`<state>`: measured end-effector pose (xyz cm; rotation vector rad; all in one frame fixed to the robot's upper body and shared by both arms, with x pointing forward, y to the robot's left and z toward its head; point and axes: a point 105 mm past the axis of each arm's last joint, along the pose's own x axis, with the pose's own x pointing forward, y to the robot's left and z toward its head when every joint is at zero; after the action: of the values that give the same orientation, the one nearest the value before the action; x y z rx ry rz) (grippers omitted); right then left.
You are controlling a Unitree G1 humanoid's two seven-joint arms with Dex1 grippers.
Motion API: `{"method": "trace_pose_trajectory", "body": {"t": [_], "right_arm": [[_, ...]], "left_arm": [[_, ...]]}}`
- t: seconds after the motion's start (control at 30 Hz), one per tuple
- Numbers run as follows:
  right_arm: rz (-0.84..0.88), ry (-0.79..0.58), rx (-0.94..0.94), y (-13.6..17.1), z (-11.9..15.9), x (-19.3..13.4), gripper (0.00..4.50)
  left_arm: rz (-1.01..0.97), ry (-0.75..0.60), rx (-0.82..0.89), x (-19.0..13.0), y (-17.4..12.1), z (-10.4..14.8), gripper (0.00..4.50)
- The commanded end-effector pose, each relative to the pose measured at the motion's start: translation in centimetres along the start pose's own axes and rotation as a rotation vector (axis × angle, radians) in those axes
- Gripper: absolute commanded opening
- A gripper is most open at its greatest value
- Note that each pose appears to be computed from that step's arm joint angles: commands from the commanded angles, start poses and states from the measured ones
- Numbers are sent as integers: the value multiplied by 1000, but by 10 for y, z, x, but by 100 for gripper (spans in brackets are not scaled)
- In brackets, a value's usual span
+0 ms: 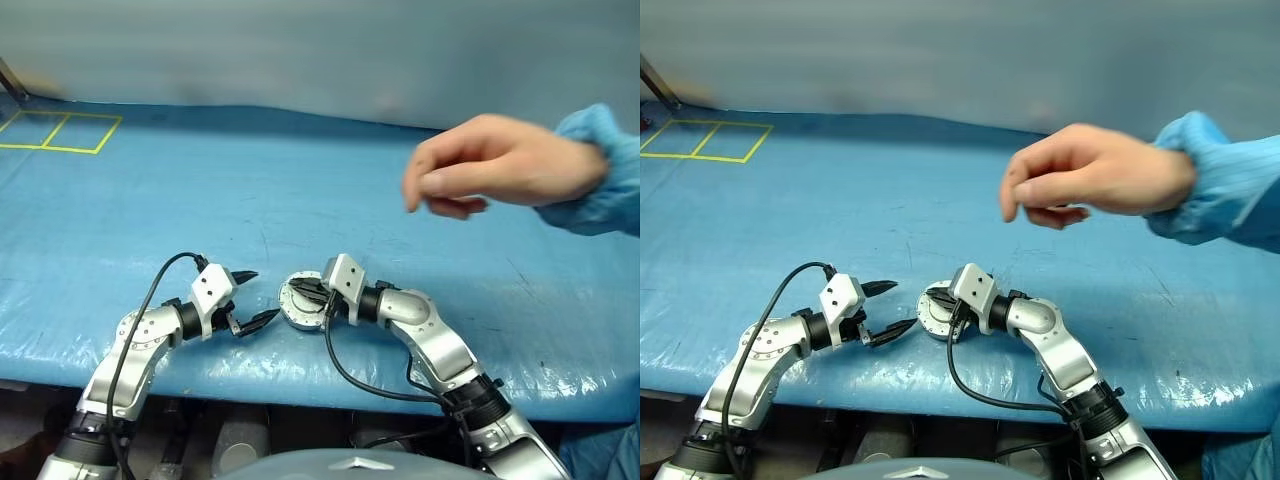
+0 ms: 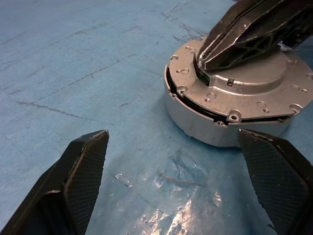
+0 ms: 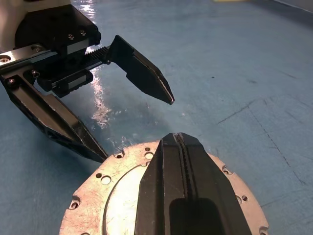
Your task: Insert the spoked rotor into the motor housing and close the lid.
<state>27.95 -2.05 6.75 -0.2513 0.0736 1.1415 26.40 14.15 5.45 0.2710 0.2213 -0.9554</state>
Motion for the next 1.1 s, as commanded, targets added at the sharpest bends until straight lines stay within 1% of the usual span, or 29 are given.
{"method": "trace_pose_trajectory", "body": {"t": [0.03, 0.13, 0.27, 0.3, 0.47, 0.53, 0.63, 0.77, 1.1], "right_arm": [[6, 93, 74, 2, -26, -7, 37], [11, 64, 92, 2, -21, -9, 118], [-4, 11, 103, 1, -9, -14, 256], [-16, 12, 97, -1, -9, -15, 279], [-27, 13, 86, 1, -11, -18, 447], [-48, -29, 102, -2, -4, -19, 447], [-74, -146, 150, -8, 18, -23, 447], [-80, -219, 164, -12, 34, -28, 447], [-48, -271, 137, -8, 54, -36, 447]], "left_arm": [[1, -44, 31, 2, 0, 14, 450], [4, -44, 28, 2, 0, 13, 450], [7, -43, 25, 2, 0, 12, 450], [8, -43, 24, 2, 0, 12, 450], [10, -42, 24, 2, 0, 12, 450], [11, -42, 24, 3, 0, 12, 450], [13, -43, 20, 3, 0, 11, 450], [22, -45, 19, 2, 0, 10, 450], [45, -59, 9, -2, 4, 10, 450]]}}
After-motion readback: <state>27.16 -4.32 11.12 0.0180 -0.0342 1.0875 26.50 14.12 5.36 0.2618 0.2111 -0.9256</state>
